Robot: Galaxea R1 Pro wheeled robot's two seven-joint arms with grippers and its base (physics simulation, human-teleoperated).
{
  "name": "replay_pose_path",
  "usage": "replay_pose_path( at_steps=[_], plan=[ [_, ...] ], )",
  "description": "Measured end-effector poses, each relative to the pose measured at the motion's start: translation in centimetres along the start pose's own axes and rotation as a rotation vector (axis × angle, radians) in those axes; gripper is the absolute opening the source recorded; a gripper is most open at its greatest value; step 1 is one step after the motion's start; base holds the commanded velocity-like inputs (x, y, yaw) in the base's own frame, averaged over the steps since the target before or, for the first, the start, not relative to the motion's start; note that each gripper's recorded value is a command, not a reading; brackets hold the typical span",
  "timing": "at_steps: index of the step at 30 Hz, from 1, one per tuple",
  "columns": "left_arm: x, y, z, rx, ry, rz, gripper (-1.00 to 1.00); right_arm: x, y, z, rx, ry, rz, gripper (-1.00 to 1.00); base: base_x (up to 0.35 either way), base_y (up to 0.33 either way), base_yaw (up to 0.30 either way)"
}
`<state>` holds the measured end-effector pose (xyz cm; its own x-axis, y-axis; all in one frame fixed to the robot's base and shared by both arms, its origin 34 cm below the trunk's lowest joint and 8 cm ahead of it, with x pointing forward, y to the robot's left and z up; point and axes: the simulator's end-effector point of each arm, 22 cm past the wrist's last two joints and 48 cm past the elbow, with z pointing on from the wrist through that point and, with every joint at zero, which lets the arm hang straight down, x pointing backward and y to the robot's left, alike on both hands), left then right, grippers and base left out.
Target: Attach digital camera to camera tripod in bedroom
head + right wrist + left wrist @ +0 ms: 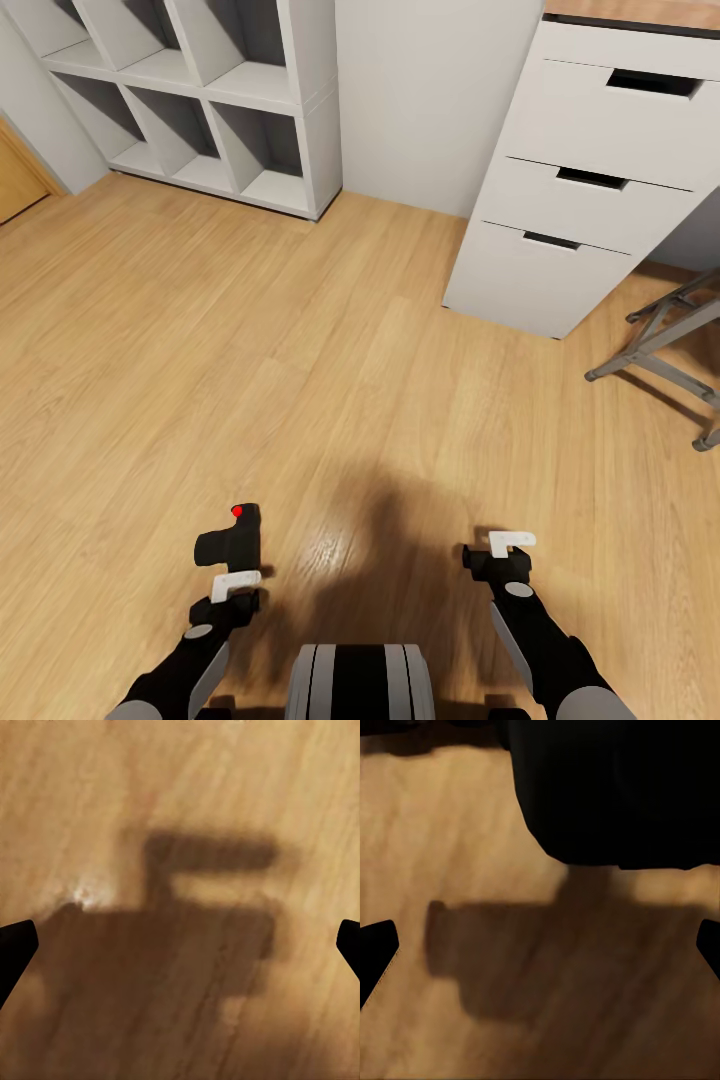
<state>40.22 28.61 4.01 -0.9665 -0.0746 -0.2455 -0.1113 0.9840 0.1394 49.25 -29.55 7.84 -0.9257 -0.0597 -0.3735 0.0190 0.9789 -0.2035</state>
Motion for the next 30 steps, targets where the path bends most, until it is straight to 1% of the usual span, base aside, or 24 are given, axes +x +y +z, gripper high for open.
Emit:
replay_pose_path(
  at_steps=[7,17,30],
  plan=[
    [-0.2,-0.1,0.0,0.0,-0.005,-0.002,1.0,0.0,0.0,0.0,0.0,0.0,0.0,1.0,0.0,0.0,0.0],
    [-0.8,-1.3,-0.2,0.012,-0.017,-0.008,1.0,0.0,0.0,0.0,0.001,-0.001,0.0,1.0,0.0,0.0,0.0],
    [0.7,-1.6,1.0,0.013,0.009,-0.007,1.0,2.9,0.4,1.2,-0.003,0.051,-0.01,1.0,0.0,0.0,0.0]
  ],
)
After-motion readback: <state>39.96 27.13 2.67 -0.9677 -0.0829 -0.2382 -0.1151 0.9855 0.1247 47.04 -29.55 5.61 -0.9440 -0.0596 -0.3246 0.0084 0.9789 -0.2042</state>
